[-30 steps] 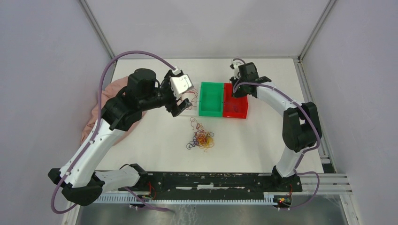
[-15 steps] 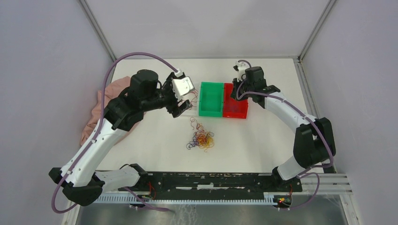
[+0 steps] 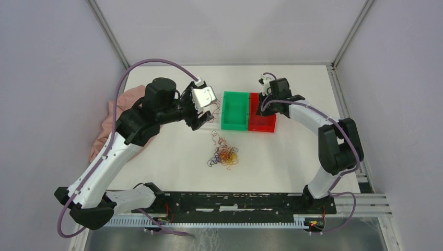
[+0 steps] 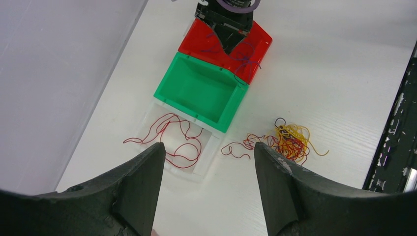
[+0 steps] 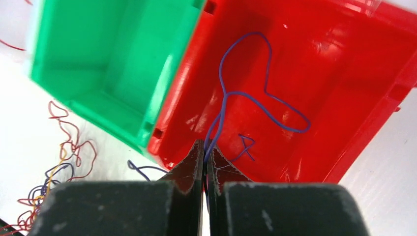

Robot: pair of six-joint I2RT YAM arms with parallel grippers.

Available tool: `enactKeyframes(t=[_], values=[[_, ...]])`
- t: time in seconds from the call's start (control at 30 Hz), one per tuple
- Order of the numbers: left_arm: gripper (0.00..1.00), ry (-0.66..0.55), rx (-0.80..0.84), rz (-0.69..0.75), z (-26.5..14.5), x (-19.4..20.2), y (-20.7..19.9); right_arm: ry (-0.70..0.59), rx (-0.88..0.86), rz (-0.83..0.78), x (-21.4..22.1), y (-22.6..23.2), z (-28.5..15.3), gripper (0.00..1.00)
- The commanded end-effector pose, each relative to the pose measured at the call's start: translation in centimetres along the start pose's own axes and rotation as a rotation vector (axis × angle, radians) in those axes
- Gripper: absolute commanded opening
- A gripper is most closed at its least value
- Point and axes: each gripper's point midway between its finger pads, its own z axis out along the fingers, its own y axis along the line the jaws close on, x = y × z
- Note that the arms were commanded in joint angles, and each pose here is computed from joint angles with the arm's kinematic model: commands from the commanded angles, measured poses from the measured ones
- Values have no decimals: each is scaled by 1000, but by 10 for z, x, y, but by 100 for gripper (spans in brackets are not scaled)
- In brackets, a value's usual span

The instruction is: Untangle the cables

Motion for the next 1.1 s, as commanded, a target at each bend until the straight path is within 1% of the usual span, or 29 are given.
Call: enactKeyframes(t=[0.0, 0.1, 0.2, 0.27, 0.37, 0.5, 0.63, 0.73, 0.8, 0.83, 0.9, 1.03, 1.07], values=[[73, -71, -14, 55, -10, -18, 4, -39, 26, 26, -24, -10, 4, 6], [73, -72, -10, 54, -9, -19, 4, -65, 98, 8, -39, -25, 4, 11], [72, -74, -5, 52, -8, -19, 3, -101, 145, -29, -57, -34, 1, 19], [71, -73, -1, 50, -7, -19, 3, -121, 160, -52, -69, -36, 0, 20], [70, -74, 3, 51, -6, -20, 3, -115, 165, -64, -77, -39, 3, 21], [69, -71, 6, 50, -5, -20, 3, -77, 160, -72, -70, -42, 15, 22], [69, -64, 12, 49, -3, -17, 2, -32, 157, -61, -52, -46, 27, 22], [69, -61, 15, 49, -2, -17, 1, -39, 158, -49, -47, -46, 26, 24], [70, -59, 11, 51, -2, -17, 3, -80, 161, -51, -56, -42, 15, 29], [73, -56, 10, 49, -1, -16, 3, -109, 159, -55, -64, -40, 7, 32], [82, -45, 5, 45, 1, -13, 4, -170, 153, -67, -82, -31, -13, 37], [100, 12, 4, 23, 9, 5, 4, -270, 142, -135, -104, -2, -53, 60], [99, 27, 5, 12, 11, 11, 5, -288, 144, -158, -105, 6, -62, 68]])
